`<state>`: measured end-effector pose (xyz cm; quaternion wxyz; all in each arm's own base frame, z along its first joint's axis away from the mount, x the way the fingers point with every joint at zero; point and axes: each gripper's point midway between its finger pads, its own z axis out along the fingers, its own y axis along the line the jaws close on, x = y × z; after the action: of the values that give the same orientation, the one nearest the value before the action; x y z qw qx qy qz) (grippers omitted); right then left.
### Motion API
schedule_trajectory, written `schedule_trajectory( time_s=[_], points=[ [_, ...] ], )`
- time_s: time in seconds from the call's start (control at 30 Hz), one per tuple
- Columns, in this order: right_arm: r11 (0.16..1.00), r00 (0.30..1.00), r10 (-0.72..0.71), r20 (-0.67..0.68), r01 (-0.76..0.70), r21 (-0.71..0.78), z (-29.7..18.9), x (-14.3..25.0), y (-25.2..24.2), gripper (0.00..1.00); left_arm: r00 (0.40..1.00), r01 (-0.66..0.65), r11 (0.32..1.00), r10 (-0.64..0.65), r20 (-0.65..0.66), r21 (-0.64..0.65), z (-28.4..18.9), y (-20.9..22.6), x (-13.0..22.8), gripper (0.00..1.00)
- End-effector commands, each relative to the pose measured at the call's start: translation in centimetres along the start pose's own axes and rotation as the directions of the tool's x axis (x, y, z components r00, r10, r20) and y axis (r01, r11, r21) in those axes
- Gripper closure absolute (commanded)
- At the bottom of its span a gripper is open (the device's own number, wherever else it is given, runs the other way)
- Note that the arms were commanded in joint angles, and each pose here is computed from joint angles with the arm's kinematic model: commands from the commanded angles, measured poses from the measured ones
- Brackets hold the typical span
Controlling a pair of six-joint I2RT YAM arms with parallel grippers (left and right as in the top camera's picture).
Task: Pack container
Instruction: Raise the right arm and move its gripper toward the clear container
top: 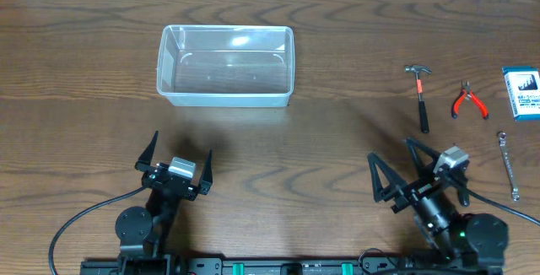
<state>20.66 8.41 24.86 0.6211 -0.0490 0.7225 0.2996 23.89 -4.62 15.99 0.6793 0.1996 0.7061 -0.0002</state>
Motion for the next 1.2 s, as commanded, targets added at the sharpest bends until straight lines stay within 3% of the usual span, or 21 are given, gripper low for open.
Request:
schedule_trajectory(
  time_s=[0.0, 0.2, 0.47, 0.67, 0.77, 0.97, 1.17],
  points=[
    [0.976, 0.975, -0.217, -0.05, 0.216, -0.013, 0.1, -1.3, 0.8, 0.01, 0.999, 0.01, 1.0, -0.009, -0.043, 0.018, 0.1, -0.5, 1.5, 0.02],
    [0.978, 0.949, -0.134, -0.285, 0.173, 0.113, 1.1, -1.3, -1.7, 0.01, 0.999, 0.01, 1.0, -0.009, -0.043, 0.018, 0.1, -0.5, 1.5, 0.02],
    [0.994, 0.835, 0.053, -0.548, 0.009, 0.108, 1.7, -1.6, -0.2, 0.01, 0.999, 0.01, 1.0, -0.009, -0.043, 0.018, 0.1, -0.5, 1.5, 0.02],
    [0.986, 0.846, 0.15, -0.511, -0.093, 0.135, 3.2, -2.9, -0.2, 0.01, 0.999, 0.01, 1.0, -0.009, -0.043, 0.018, 0.1, -0.5, 1.5, 0.02],
    [0.993, 0.868, 0.102, -0.486, -0.061, 0.099, 3.7, -4.3, 0.6, 0.01, 0.999, 0.01, 1.0, -0.009, -0.043, 0.018, 0.1, -0.5, 1.5, 0.02],
    [0.981, 0.894, 0.0, -0.448, 0.088, 0.175, 3.6, -7.9, 2.1, 0.01, 0.999, 0.01, 1.0, -0.009, -0.043, 0.018, 0.1, -0.5, 1.5, 0.02],
    [0.974, 0.864, -0.013, -0.504, 0.125, 0.189, 5.3, -8.6, 5.1, 0.01, 0.999, 0.01, 1.0, -0.009, -0.043, 0.018, 0.1, -0.5, 1.5, 0.02]
  ],
)
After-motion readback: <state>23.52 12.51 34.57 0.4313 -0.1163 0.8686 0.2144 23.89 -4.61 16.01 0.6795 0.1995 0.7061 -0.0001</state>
